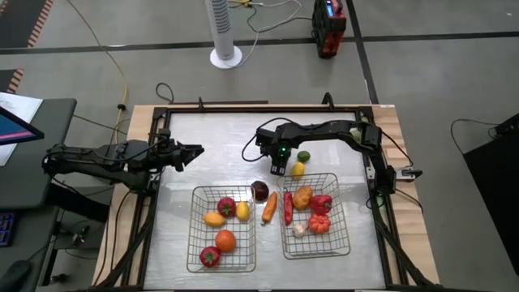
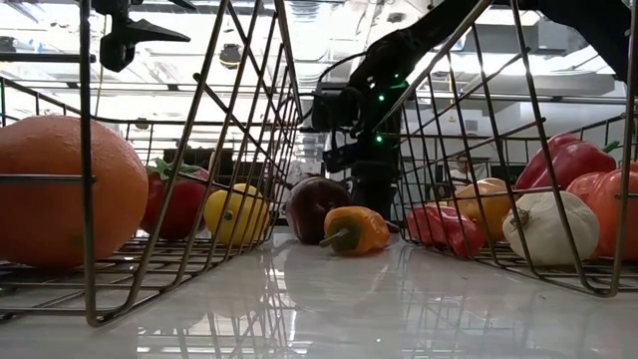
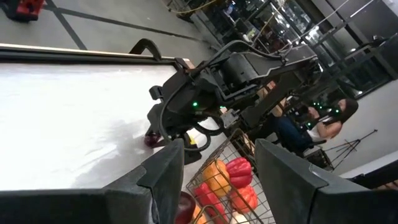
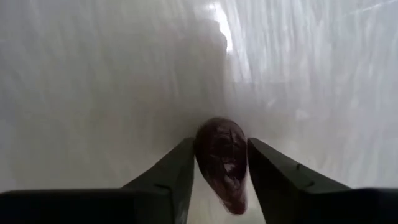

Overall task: Sort produce into baskets
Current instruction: Put the eggplant into the right brown wire basket

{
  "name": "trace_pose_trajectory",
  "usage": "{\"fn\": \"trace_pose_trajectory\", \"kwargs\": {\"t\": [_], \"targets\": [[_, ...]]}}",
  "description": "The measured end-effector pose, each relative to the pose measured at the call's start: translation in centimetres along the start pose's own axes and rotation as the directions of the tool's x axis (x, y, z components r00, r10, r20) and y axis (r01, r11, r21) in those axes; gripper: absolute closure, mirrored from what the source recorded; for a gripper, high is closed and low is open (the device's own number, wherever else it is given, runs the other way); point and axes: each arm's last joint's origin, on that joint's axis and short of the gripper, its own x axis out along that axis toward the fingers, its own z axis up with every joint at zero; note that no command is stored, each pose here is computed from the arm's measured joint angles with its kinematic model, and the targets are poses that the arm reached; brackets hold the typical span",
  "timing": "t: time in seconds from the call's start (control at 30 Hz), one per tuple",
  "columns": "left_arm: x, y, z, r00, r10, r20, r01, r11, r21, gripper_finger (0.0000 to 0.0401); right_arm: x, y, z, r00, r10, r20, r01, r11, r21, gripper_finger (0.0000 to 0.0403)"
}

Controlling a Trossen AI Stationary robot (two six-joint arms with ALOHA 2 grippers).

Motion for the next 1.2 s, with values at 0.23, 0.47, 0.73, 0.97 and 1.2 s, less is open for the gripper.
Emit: {"fn": "trace_pose_trajectory", "kwargs": {"t": [0.23, 0.47, 0.73, 0.97, 1.2], "targets": [[0.0, 0.0, 0.0, 1.000, 0.000, 0.000, 0.000, 1.000, 0.000, 0.0218, 0.0, 0.0, 0.0, 1.000, -0.001, 0.001, 0.001, 1.000, -0.015, 0.0290], [0.0, 0.0, 0.0, 1.000, 0.000, 0.000, 0.000, 1.000, 0.014, 0.0218, -0.7, -0.1, 0.0, 0.999, 0.001, -0.034, -0.001, 1.000, -0.005, 0.0299], [0.0, 0.0, 0.0, 1.000, 0.000, 0.001, 0.000, 1.000, 0.015, 0.0218, -4.8, 0.7, 1.1, 0.997, 0.007, -0.083, -0.010, 0.999, -0.033, 0.0299], [0.0, 0.0, 0.0, 1.000, 0.005, 0.007, -0.005, 1.000, 0.025, 0.0218, -9.3, 1.5, 1.3, 0.989, 0.033, -0.141, -0.032, 0.999, 0.005, 0.0299], [0.0, 0.0, 0.0, 1.000, 0.005, 0.007, -0.005, 1.000, 0.024, 0.0218, -12.7, 3.5, 0.1, 0.956, 0.192, -0.220, -0.171, 0.979, 0.110, 0.0290]]}}
